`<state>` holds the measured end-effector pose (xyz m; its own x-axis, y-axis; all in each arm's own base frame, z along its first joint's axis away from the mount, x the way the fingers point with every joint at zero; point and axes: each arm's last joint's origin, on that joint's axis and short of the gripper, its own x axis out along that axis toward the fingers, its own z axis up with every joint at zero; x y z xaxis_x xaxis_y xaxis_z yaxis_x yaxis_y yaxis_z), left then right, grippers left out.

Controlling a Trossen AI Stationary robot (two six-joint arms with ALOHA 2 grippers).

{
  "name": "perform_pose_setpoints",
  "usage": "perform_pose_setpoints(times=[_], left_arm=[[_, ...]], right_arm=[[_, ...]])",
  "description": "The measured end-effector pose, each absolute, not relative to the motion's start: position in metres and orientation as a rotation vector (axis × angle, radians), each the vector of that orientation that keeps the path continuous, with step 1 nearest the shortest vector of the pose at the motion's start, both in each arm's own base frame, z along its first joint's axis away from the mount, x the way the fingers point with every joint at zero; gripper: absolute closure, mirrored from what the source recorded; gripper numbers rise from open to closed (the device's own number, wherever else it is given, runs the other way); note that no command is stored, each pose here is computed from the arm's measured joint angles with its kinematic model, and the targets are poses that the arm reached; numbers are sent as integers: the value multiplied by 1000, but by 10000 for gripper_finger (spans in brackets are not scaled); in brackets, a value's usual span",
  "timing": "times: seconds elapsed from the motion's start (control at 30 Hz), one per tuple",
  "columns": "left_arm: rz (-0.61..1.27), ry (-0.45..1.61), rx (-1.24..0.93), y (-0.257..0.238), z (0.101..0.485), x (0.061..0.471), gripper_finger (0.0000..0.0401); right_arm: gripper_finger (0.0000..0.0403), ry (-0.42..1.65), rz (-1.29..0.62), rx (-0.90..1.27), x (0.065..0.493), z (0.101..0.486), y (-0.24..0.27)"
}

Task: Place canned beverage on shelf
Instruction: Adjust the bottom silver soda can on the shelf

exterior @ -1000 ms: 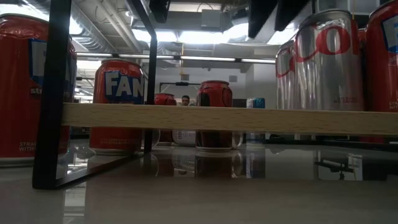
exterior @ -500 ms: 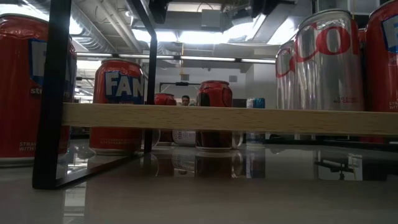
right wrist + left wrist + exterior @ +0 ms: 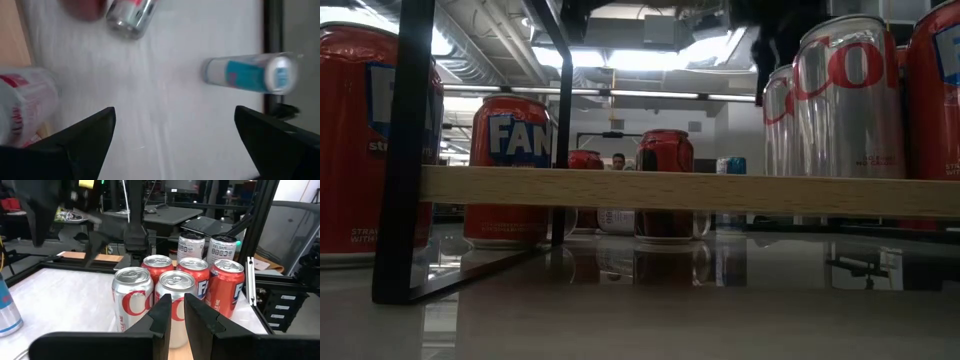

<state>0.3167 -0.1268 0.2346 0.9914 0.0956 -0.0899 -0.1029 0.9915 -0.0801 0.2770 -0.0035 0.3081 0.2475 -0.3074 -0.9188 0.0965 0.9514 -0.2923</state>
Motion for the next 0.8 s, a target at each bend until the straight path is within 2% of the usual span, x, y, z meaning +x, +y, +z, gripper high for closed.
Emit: perform_pose_setpoints(times=[0.3,0.8], left_arm=[[99,88,-84,-127,234,317,356],[99,89,-84,-127,234,317,356]], right_arm=[[4,1278,-159,-189,282,279,-5],[4,1233,13,-72,286,278,1]])
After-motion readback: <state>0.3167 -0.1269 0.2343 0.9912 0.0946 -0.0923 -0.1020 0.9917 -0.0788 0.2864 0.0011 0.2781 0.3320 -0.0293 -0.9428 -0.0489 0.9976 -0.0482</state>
